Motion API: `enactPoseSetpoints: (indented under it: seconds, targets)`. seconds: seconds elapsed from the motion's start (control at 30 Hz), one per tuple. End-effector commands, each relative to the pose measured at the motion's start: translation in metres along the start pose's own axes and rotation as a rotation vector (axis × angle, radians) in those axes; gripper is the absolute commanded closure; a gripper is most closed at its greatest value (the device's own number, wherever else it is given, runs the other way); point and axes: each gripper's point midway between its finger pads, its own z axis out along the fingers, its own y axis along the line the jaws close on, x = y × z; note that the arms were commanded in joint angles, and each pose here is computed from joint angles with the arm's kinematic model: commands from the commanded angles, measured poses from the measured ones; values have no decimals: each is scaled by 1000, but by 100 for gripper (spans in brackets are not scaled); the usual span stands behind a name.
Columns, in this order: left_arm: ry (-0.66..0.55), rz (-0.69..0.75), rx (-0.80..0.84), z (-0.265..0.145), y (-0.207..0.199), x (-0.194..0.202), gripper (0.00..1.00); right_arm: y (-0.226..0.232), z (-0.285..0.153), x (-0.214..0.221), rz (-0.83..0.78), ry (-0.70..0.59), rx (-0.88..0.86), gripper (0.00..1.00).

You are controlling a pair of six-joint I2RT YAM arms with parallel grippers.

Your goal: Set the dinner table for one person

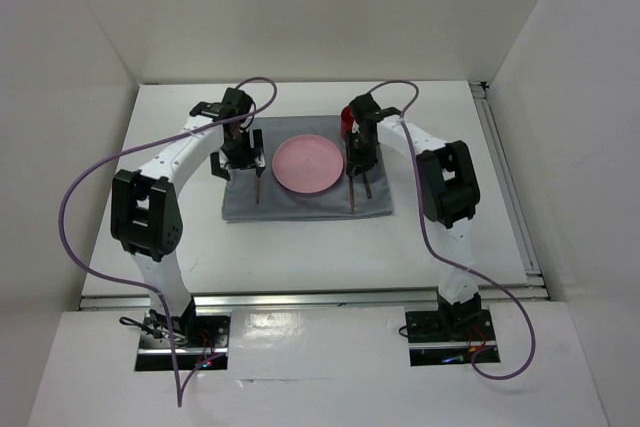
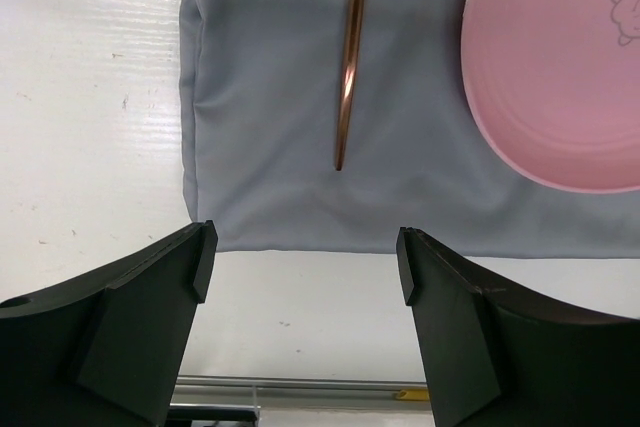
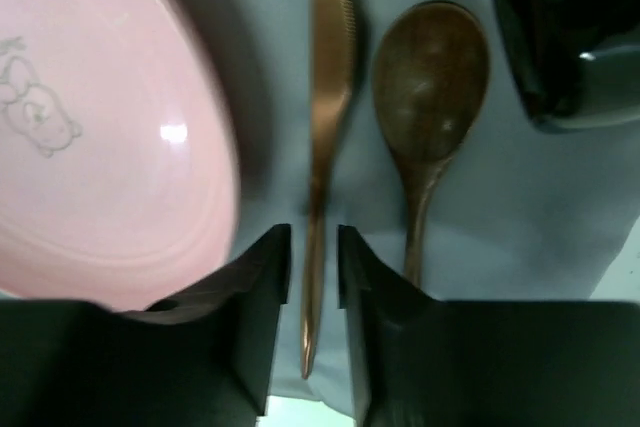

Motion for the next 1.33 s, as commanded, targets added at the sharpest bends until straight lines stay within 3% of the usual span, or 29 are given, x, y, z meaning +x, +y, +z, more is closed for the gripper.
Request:
enactPoseSetpoints:
  seconds: [0.0, 0.03, 0.07, 0.27, 0.37, 0.43, 0.47, 0.5, 0.63, 0.67, 0.8, 0.9, 0.97, 1.1, 1.23, 1.3]
  targets:
    - [-55, -10, 12, -16, 3, -6, 9, -6, -10, -9, 24, -53, 28, 61]
    - [-55, -10, 12, -16, 3, -6, 9, -5, -12, -10, 23, -64, 24, 52]
    - [-47, -10, 9, -14, 4, -3, 9, -4, -17, -12, 21, -81, 17, 51]
    - [-55, -10, 12, -16, 3, -6, 9, 6, -50, -24, 14, -148, -18, 49]
    - [-69, -12, 29, -21, -1, -11, 9, 18, -91, -26, 8, -220, -62, 48]
    - [-74, -12, 31, -24, -1, -13, 9, 20, -137, -38, 17, -333, -61, 33]
    - [-87, -13, 37, -28, -3, -17, 9, 17, -147, -35, 19, -348, -50, 11]
    - [-94, -14, 50, -30, -6, -20, 9, 16, -173, -34, 21, -387, -43, 0]
    - [-126, -15, 90, -47, -12, -28, 9, -35, -217, -18, 129, -464, 190, 0]
    - [-159, -18, 105, -56, -14, -35, 9, -60, -228, -15, 177, -495, 304, 0]
    - [-315, -12, 216, -109, -23, -48, 7, -99, -253, 29, 246, -472, 451, 0]
    - [-388, -29, 251, -135, -25, -56, 6, -108, -257, 54, 241, -444, 474, 0]
    - [-385, -39, 253, -145, -24, -55, 0, -110, -271, 66, 256, -478, 457, 0]
    - [-438, -74, 238, -170, -16, -58, 0, -109, -287, 83, 264, -530, 402, 0]
    - [-483, -88, 210, -187, -5, -58, 0, -107, -296, 95, 233, -606, 339, 0]
    - [-514, -98, 193, -199, 1, -57, 0, -104, -315, 94, 219, -705, 289, 0]
